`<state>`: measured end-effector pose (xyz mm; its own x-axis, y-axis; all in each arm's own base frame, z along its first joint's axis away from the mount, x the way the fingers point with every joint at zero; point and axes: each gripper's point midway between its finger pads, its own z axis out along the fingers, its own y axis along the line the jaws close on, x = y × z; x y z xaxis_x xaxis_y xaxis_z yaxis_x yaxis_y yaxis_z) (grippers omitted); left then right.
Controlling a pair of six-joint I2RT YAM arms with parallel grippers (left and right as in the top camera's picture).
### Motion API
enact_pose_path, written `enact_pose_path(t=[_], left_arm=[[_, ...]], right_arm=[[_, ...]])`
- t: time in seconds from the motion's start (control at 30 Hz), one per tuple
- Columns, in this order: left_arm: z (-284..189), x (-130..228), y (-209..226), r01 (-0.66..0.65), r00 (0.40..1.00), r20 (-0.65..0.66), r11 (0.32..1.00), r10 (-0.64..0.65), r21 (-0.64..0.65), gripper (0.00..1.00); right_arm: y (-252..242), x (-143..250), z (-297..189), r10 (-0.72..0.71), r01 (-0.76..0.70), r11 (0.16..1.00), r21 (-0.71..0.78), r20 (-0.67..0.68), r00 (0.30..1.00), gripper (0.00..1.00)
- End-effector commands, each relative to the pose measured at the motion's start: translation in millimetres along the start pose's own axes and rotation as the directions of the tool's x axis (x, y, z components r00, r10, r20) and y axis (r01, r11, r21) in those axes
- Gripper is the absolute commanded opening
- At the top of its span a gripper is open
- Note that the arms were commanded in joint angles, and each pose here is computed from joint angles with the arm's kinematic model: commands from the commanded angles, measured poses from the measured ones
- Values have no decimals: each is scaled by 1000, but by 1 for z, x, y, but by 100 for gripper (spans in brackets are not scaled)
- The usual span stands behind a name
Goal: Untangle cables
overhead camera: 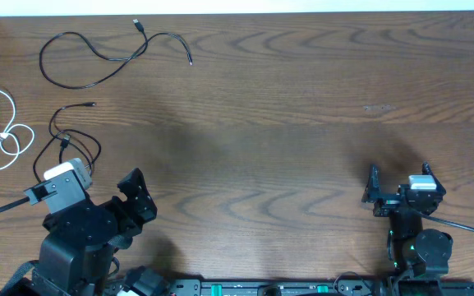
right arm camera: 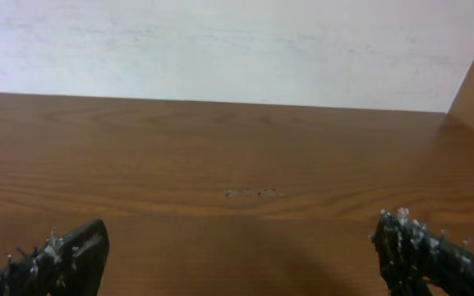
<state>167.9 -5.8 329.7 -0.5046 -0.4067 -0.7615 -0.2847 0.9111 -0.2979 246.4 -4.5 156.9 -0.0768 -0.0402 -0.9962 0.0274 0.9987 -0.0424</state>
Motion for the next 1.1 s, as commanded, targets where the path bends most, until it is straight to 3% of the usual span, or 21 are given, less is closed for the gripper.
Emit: enact_pose_path(t=[0.0, 1.07], left_arm=[[0, -2, 2, 5, 1000, 11, 1000, -4, -15, 98], [0, -2, 2, 4, 1000, 11, 1000, -4, -14, 98]], right_arm=[[0, 2, 0, 56, -56, 998, -2, -4, 998, 99], [5, 0, 0, 56, -56, 998, -22, 1, 998, 99]])
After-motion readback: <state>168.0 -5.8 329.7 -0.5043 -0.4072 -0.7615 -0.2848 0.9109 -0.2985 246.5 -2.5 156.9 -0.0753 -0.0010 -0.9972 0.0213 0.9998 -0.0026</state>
